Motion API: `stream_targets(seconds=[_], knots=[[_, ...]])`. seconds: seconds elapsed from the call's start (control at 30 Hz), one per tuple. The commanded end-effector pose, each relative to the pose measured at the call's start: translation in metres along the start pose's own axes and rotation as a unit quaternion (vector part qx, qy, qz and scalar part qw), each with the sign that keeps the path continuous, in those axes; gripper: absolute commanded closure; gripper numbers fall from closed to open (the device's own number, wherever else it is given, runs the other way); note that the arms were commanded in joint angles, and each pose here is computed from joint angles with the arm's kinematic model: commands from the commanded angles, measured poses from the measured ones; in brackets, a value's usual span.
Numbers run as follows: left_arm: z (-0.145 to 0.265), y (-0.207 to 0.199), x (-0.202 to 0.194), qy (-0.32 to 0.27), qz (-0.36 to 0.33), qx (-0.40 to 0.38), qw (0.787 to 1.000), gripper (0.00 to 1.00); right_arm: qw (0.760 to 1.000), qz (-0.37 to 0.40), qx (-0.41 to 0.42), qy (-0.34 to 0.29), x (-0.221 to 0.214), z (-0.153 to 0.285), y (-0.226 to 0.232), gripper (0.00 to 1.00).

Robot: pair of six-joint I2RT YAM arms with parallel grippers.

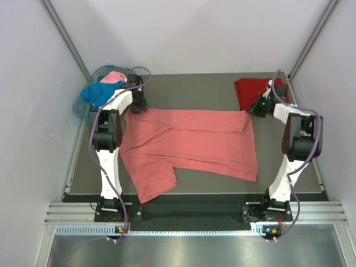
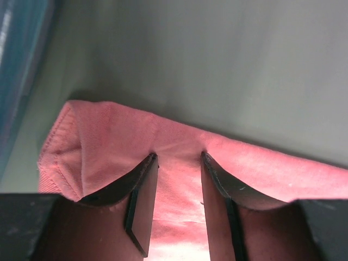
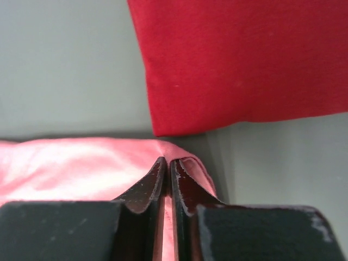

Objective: Fold and stack the t-shirts
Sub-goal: Fold the tshirt

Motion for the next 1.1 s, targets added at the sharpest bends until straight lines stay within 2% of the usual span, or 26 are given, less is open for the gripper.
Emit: stream_targets(seconds=[0.0,0.07,0.2,0.33,0.47,0.5,0.63,0.73,0.9,1.07], knots=[[-0.018,0.018,-0.012,0.022,-0.003,0.039,0.999,0.57,0.997,0.023,0.053,-0.042,0.030,0.010,0.033,0.91],[-0.020,0.017,-0.013,0.026,-0.003,0.036,0.999,0.57,0.996,0.013,0.078,-0.039,0.033,0.015,0.044,0.86],[-0.021,0.014,-0.015,0.030,-0.001,0.028,0.999,0.56,0.992,-0.009,0.125,-0.002,0.028,0.019,0.059,0.63],[-0.014,0.010,-0.008,0.021,-0.001,0.017,1.000,0.56,0.993,-0.015,0.116,-0.005,0.023,0.032,0.057,0.56],[0.002,0.007,0.007,0.000,0.002,0.005,1.000,0.55,0.997,-0.062,0.031,-0.026,0.019,0.045,0.032,0.52],[0.007,0.006,0.011,-0.006,0.003,0.002,1.000,0.55,0.997,-0.070,0.020,-0.035,0.019,0.051,0.031,0.48],[0.037,0.005,0.031,-0.036,0.007,0.006,0.999,0.55,0.992,-0.098,-0.050,-0.058,0.012,0.065,0.010,0.46],[0.055,0.005,0.040,-0.050,0.007,0.007,0.999,0.55,0.990,-0.104,-0.064,-0.074,0.007,0.075,0.005,0.46],[0.079,-0.017,0.031,-0.054,-0.008,-0.027,0.998,0.54,0.987,-0.123,-0.087,-0.065,-0.023,0.077,0.005,0.52],[0.118,-0.055,0.018,-0.072,-0.031,-0.095,0.992,0.54,0.981,-0.152,-0.102,-0.064,-0.049,0.061,0.004,0.50]])
Point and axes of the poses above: each gripper's point midway between its finger pads, its own z axis back along the fingers, its own y axis along the line the jaws close on, x = y × z, the point moved 2 cm from there along z, back along the fingers, and after that the axes turned 14 degrees about -z, right-handed, at the moved point
